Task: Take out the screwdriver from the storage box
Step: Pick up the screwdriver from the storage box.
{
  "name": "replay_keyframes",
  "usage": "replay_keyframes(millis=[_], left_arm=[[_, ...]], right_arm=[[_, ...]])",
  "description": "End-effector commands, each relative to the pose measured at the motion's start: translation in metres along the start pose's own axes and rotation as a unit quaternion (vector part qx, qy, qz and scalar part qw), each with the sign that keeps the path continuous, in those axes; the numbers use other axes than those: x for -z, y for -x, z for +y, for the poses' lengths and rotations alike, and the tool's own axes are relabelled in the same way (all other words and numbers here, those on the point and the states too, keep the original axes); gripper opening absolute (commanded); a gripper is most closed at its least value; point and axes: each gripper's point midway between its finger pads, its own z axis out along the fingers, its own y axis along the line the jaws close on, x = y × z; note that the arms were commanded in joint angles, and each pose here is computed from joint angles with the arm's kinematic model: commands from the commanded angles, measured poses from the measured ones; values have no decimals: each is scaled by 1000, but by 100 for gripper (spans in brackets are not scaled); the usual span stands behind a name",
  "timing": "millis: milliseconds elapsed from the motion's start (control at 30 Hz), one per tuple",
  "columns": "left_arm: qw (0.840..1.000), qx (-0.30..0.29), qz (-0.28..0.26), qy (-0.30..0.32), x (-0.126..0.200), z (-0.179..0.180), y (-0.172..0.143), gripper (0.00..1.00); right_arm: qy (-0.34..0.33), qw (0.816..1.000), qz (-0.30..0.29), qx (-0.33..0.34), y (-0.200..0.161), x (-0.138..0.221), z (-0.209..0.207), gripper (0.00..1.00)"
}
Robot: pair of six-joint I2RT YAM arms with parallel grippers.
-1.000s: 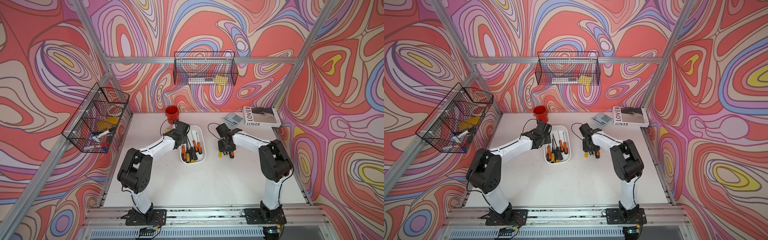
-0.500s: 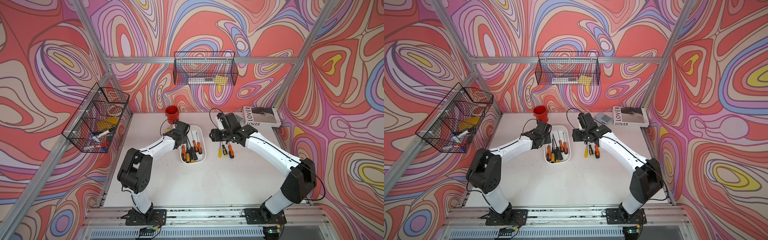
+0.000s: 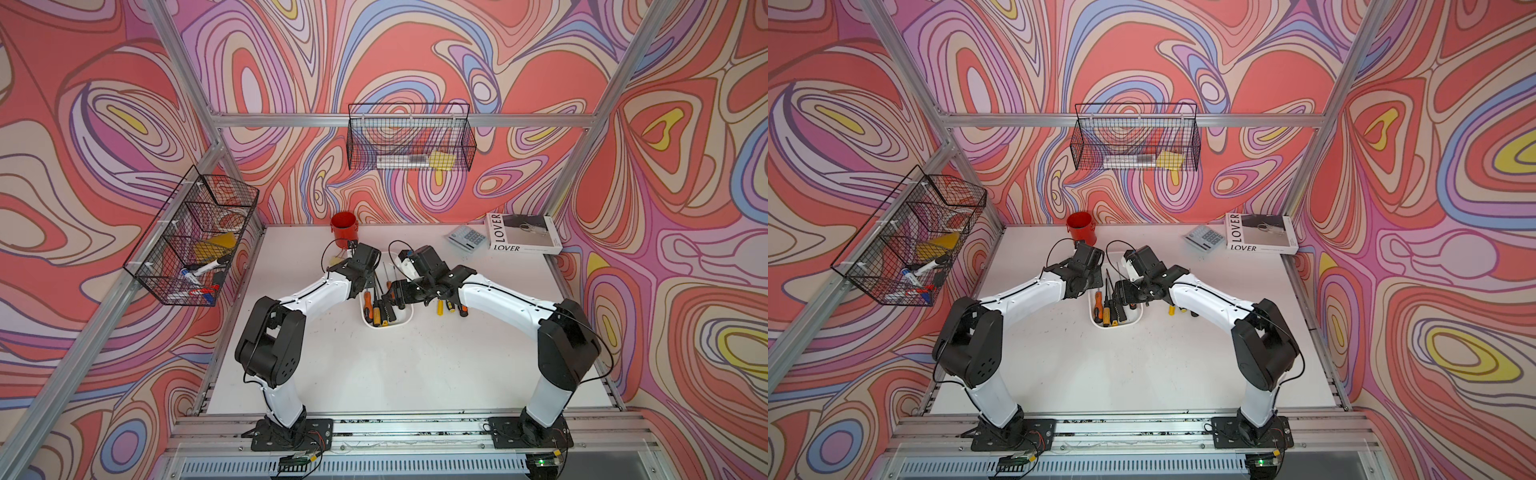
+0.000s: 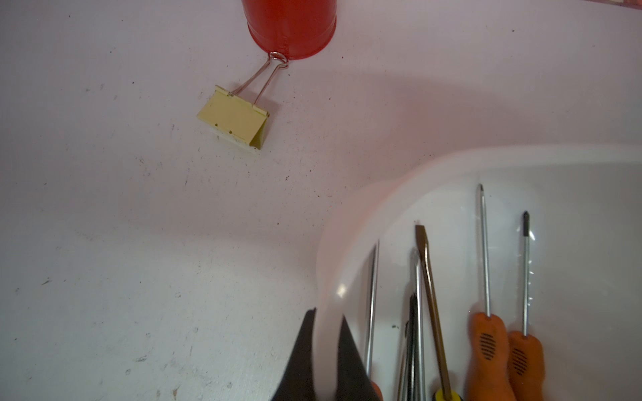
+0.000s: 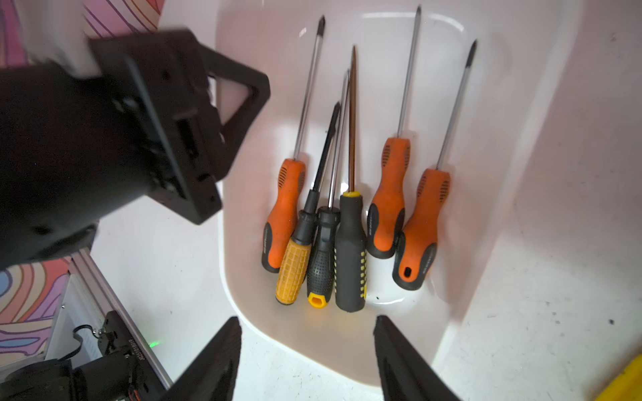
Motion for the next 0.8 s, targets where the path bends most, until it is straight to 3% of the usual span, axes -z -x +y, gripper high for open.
replay_keyframes(millis=[0, 367, 767], left_arm=[[1000, 11, -25, -2, 16, 1, 15, 0], [1000, 9, -26, 4, 14, 3, 14, 0], [1000, 10, -28, 3, 15, 3, 16, 0]], right_arm=[[2, 1000, 5, -4, 1, -11, 6, 64], [-47, 997, 63, 2, -25, -49, -9, 60], [-107, 990, 88, -9, -38, -65, -33, 56]])
